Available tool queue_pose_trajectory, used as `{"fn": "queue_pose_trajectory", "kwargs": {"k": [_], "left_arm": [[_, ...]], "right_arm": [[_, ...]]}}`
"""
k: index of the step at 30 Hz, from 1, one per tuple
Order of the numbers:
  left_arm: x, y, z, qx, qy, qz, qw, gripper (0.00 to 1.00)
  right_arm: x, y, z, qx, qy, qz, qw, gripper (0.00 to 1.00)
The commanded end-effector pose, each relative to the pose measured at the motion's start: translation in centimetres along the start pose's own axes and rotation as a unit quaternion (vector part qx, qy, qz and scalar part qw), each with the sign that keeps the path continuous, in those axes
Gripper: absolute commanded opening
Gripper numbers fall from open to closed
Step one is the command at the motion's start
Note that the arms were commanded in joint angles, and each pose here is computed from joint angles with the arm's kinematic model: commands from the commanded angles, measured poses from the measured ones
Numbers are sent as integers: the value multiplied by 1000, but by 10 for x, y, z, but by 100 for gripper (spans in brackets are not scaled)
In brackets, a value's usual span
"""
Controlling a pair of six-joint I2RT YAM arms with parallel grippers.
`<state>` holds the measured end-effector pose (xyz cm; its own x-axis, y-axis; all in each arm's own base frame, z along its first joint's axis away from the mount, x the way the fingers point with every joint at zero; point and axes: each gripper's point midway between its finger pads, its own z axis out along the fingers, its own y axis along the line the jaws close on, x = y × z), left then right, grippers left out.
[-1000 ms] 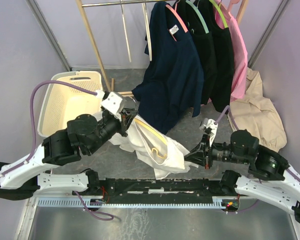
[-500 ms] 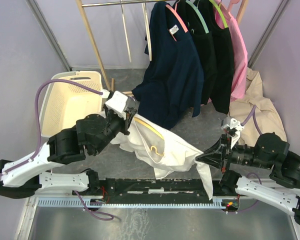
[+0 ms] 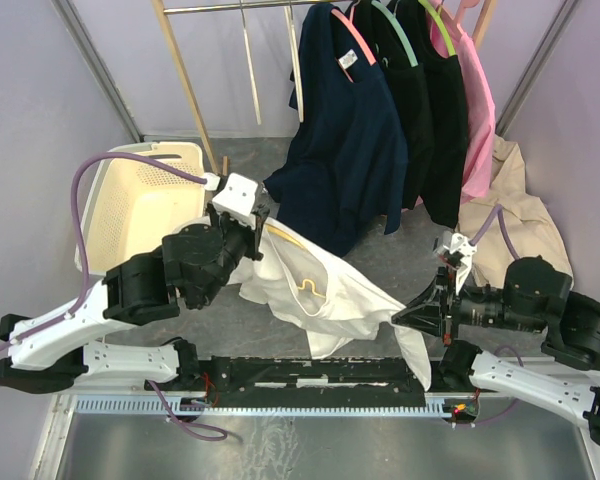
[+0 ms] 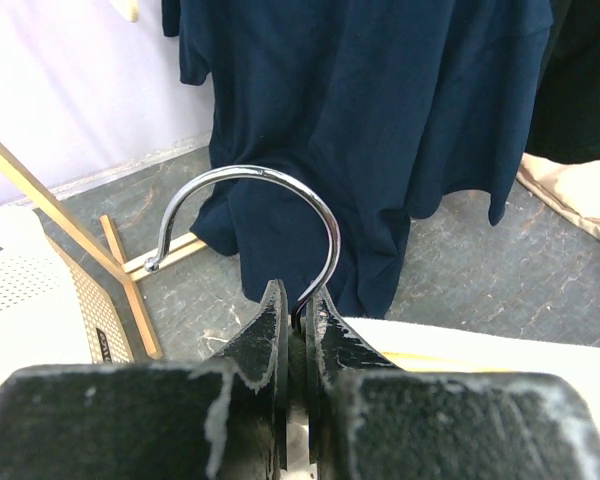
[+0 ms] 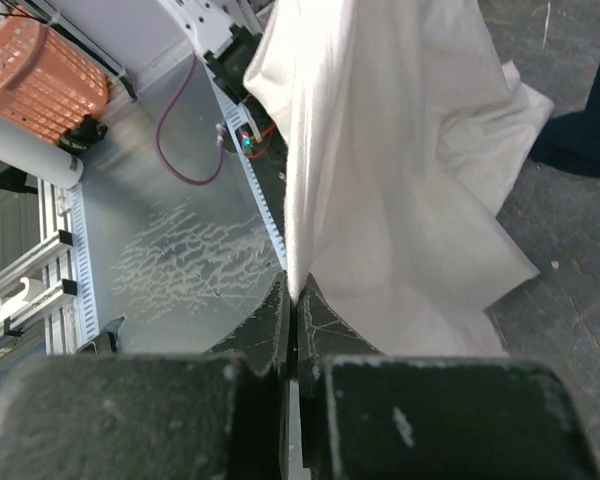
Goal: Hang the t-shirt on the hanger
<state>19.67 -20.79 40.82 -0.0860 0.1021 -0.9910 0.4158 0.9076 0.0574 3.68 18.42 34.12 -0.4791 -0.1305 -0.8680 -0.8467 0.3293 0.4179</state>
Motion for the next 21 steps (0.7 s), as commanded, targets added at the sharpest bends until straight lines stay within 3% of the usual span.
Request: {"fn": "queue_pose_trajectory", "kwargs": {"k": [1, 9, 21], "left_arm": [[-52, 38, -15, -66, -68, -73, 993, 3], [-60, 43, -16, -73, -78, -65, 992, 3], [-52, 36, 0, -101, -85, -27, 991, 3]], "right_arm": [[10, -7, -6, 23, 29, 2, 999, 1], [5, -20, -16, 76, 30, 3, 997, 1], [-33, 12, -15, 8, -31, 9, 999, 1]]}}
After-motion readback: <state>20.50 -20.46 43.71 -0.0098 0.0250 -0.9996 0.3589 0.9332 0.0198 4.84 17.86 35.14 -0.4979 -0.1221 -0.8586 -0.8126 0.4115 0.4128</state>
